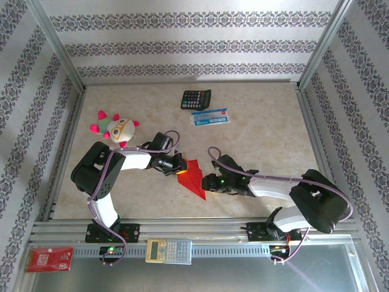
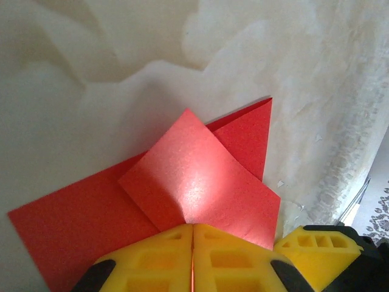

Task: Fold a paper plane with a square sheet of paper (pick it up from the middle)

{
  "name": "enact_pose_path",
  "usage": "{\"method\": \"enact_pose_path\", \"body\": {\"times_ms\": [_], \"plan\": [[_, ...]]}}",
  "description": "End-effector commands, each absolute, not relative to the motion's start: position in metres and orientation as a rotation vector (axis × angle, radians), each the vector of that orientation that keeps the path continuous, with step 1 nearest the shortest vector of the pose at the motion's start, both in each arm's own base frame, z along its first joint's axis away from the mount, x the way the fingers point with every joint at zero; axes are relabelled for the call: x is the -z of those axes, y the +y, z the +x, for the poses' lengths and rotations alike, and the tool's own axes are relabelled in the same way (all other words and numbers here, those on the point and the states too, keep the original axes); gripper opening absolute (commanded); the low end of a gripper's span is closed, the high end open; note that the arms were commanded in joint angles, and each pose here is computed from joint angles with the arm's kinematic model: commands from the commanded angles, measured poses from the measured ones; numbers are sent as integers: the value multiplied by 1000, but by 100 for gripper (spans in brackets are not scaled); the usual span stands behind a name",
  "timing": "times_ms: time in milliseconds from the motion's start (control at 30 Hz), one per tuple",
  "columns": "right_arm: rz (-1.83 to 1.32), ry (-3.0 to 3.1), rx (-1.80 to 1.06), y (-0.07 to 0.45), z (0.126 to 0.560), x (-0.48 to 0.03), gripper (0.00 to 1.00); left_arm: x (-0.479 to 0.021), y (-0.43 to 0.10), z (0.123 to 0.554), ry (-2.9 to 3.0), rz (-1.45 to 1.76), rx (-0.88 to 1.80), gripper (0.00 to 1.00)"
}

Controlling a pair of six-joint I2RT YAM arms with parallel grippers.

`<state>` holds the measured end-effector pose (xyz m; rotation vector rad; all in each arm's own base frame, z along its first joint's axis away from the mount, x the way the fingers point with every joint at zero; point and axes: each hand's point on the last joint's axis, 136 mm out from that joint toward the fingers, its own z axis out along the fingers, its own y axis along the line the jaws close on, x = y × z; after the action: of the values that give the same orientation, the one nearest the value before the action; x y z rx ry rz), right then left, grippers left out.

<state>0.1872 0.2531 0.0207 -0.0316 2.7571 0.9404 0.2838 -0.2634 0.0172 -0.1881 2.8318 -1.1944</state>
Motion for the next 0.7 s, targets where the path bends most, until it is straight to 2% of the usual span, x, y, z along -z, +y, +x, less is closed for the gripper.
{"method": "enact_pose_path", "body": {"times_ms": [0,267,667], "plan": [[-56,2703,-1026,273,191,-27,37,-4,-256,279,2854,-204,1152,10],[-31,2644,-1089,272,190,-40,36,-3,-255,277,2859,-205,1150,10],[10,2696,-1057,265,182,-23,35,-3,-254,277,2861,-208,1144,9]]}}
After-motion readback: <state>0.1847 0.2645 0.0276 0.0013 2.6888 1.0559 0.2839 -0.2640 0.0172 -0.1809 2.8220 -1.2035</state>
